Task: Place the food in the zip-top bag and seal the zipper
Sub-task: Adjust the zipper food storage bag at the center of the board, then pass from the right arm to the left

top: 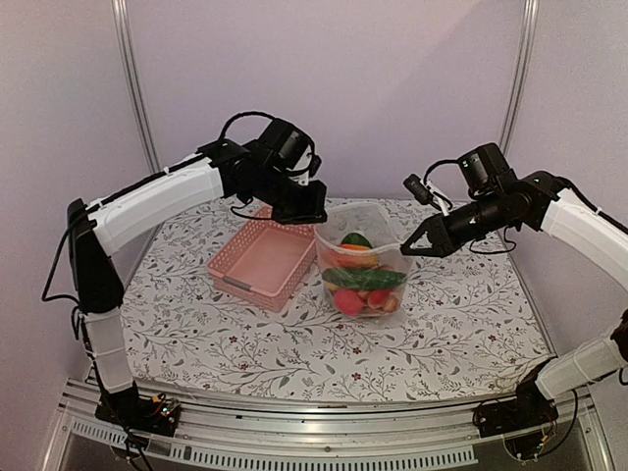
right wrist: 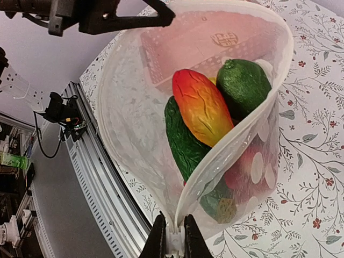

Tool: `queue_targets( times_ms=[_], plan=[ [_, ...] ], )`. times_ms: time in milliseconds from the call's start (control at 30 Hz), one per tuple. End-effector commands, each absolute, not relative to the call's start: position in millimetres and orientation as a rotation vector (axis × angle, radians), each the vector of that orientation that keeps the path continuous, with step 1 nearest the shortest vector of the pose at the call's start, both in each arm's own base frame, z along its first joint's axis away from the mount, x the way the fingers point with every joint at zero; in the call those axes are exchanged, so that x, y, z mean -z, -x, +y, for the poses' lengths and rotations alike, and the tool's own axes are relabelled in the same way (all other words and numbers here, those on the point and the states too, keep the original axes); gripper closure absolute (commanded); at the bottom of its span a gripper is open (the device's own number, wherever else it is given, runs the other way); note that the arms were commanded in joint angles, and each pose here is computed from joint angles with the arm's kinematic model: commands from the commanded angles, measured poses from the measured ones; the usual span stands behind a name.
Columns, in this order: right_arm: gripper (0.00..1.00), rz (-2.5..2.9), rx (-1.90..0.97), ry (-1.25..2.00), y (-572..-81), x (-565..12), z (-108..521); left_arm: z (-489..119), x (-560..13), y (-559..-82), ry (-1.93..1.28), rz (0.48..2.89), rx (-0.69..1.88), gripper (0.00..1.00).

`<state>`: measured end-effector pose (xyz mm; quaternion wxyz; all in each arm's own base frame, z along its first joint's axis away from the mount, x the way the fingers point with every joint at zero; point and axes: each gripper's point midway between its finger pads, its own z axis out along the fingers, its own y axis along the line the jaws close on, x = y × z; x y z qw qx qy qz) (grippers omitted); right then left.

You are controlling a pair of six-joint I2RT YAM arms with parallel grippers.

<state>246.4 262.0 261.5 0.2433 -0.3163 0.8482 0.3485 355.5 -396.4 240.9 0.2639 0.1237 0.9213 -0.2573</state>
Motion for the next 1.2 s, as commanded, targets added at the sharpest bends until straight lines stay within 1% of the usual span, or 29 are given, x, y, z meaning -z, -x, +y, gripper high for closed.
queue_targets(
  times_ms=[0,33,67,133,167,267,333,400,467,533,567,733,833,1033,1167],
  plan=[
    [0.99,2.252,-0.946,0.878,-256.3,-270.7,271.0,-363.0,-266.6,-361.6,-0.142,2.407,0.637,1.00],
    [0.99,2.245,-0.951,0.877,-257.9,-270.9,272.6,-359.9,-266.1,-359.5,-0.139,2.409,0.636,0.98],
    [0.99,2.236,-0.957,0.879,-259.1,-270.9,274.2,-357.3,-265.0,-357.2,-0.139,2.413,0.631,0.89],
    [0.99,2.223,-0.963,0.883,-262.1,-269.6,277.3,-347.6,-262.8,-355.1,-0.140,2.416,0.571,0.69],
    [0.99,2.223,-0.962,0.885,-263.4,-267.1,277.9,-345.2,-263.9,-353.8,-0.161,2.407,0.548,0.63],
    [0.99,2.239,-0.947,0.896,-267.1,-255.9,279.1,-350.0,-289.0,-351.9,-0.269,2.287,0.527,0.55],
    [0.99,2.229,-0.928,0.925,-268.8,-251.3,279.3,-375.2,-326.8,-345.6,-0.407,2.095,0.615,0.52],
    [0.99,2.226,-0.926,0.931,-269.1,-251.3,279.6,-413.7,-357.1,-314.5,-0.661,1.887,0.770,0.47],
    [0.99,2.220,-0.929,0.935,-267.7,-252.5,279.3,-446.0,-362.7,-273.4,-0.929,1.730,0.869,0.43],
    [0.98,2.213,-0.933,0.941,-265.2,-253.9,278.7,-465.9,-349.1,-248.8,-1.100,1.684,0.894,0.42],
    [0.98,2.219,-0.931,0.940,-264.2,-252.7,277.6,-473.4,-336.9,-243.2,-1.156,1.701,0.908,0.42],
    [0.98,2.226,-0.891,0.936,-258.1,-248.6,268.5,-487.1,-313.7,-233.9,-1.187,1.819,1.016,0.41],
    [0.98,2.228,-0.881,0.932,-257.0,-246.1,266.2,-493.3,-302.6,-238.0,-1.169,1.878,1.042,0.39],
    [0.97,2.240,-0.881,0.919,-253.5,-243.0,262.9,-507.1,-275.0,-248.2,-1.150,1.970,1.044,0.38],
    [0.97,2.223,-0.865,0.915,-252.0,-248.4,259.6,-511.5,-258.4,-253.5,-1.137,2.015,1.042,0.44]
  ],
)
